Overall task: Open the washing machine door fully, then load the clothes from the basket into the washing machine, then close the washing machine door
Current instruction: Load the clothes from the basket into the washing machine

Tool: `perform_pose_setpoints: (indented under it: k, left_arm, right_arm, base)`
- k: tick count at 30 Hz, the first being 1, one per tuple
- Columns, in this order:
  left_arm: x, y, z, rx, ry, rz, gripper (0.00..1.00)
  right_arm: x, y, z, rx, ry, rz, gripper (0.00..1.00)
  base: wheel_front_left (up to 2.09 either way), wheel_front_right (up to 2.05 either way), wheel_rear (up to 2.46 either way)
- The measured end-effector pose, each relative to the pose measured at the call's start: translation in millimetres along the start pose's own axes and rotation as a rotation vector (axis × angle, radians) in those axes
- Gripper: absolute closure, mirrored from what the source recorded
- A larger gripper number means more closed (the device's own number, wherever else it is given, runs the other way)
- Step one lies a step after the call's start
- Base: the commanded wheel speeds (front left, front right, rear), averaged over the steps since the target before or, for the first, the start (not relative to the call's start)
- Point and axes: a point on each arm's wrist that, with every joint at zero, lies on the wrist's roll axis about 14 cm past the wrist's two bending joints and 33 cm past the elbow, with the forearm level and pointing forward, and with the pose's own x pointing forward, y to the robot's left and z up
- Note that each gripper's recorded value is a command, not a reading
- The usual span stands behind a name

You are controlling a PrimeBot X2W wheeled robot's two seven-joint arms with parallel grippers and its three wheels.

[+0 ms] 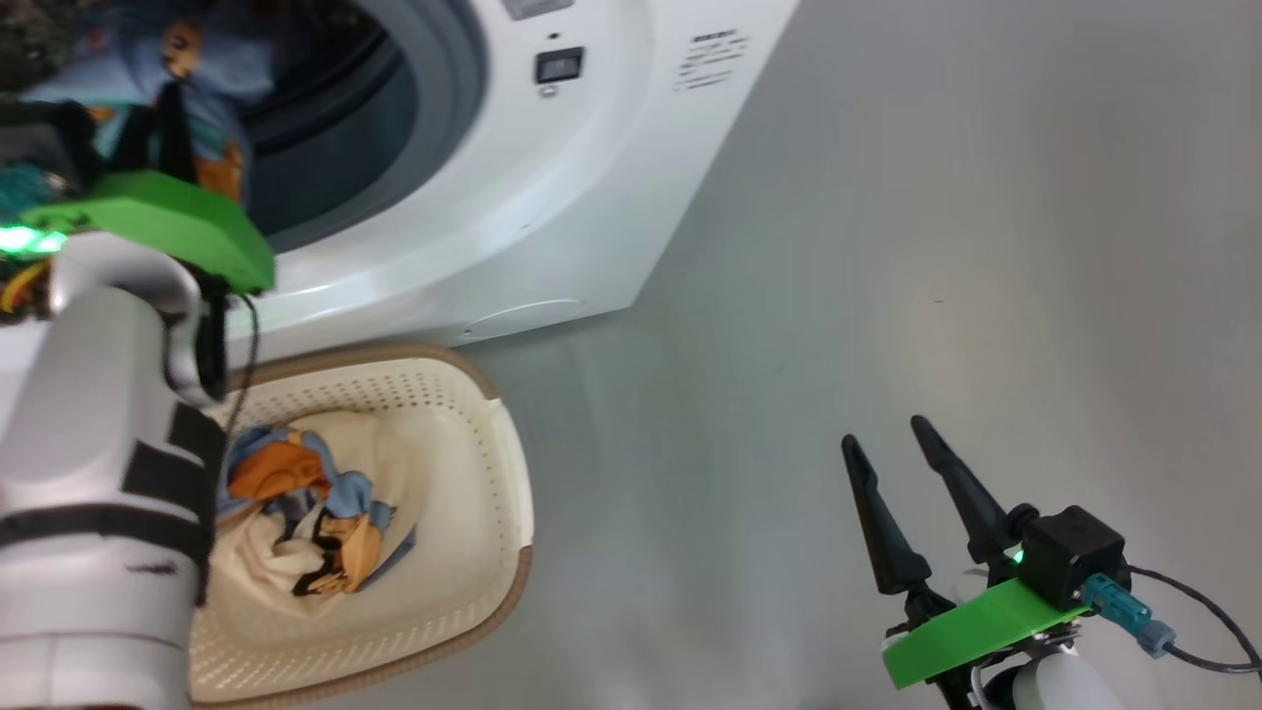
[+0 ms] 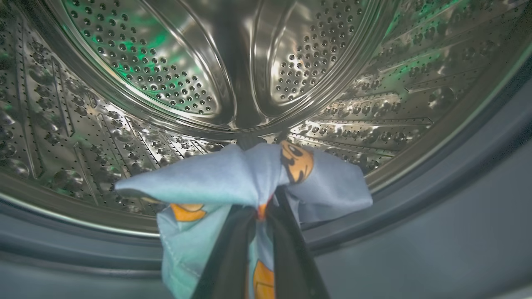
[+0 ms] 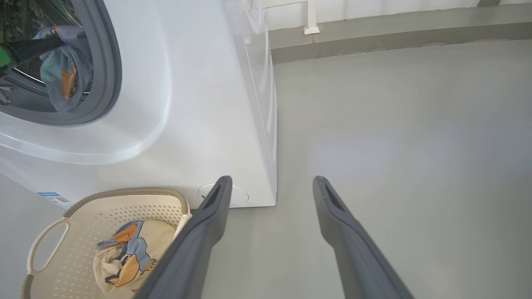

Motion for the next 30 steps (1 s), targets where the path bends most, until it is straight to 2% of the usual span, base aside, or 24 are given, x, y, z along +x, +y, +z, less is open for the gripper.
perform_pose_setpoints:
  k: [6, 14, 18, 23, 28, 29, 30]
  left_arm:
    - [25.1, 2.5, 6.2, 0.018, 0.009, 0.02, 1.0]
    - [69.8, 43.2, 12.6, 0.096, 0.0, 0.094, 1.0]
    - [81.6, 54.2, 9.9, 0.096, -0.004, 0.128, 1.0]
    - [100.9, 56.5, 11.5, 0.079, -0.032, 0.145, 1.0]
    - [103.2, 54.7, -12.6, 0.121, 0.034, 0.139, 0.98]
    - [101.9, 55.5, -17.5, 0.132, 0.06, 0.145, 0.58]
    - [100.4, 55.8, -20.5, 0.143, 0.077, 0.146, 0.27]
  right_arm:
    - [-13.5, -8.9, -5.7, -0.006, 0.025, -0.033, 0.0]
    - [-18.6, -17.2, -31.6, -0.017, 0.11, -0.067, 0.0]
    - [-21.9, -23.0, -40.3, -0.021, 0.14, -0.088, 0.0]
    - [-22.3, -27.9, -49.1, -0.02, 0.17, -0.108, 0.0]
    - [-23.8, -28.4, -52.5, -0.01, 0.181, -0.115, 0.0]
    - [-23.7, -27.8, -52.0, -0.008, 0.179, -0.114, 0.0]
    - [-23.7, -26.9, -51.3, -0.007, 0.177, -0.111, 0.0]
  base:
    - [0.0, 0.0, 0.0]
    - [0.0, 0.0, 0.0]
    - [0.0, 0.0, 0.0]
    - [0.0, 0.0, 0.0]
    - [0.0, 0.0, 0.0]
    - [0.0, 0.0, 0.0]
    - [0.0, 0.0, 0.0]
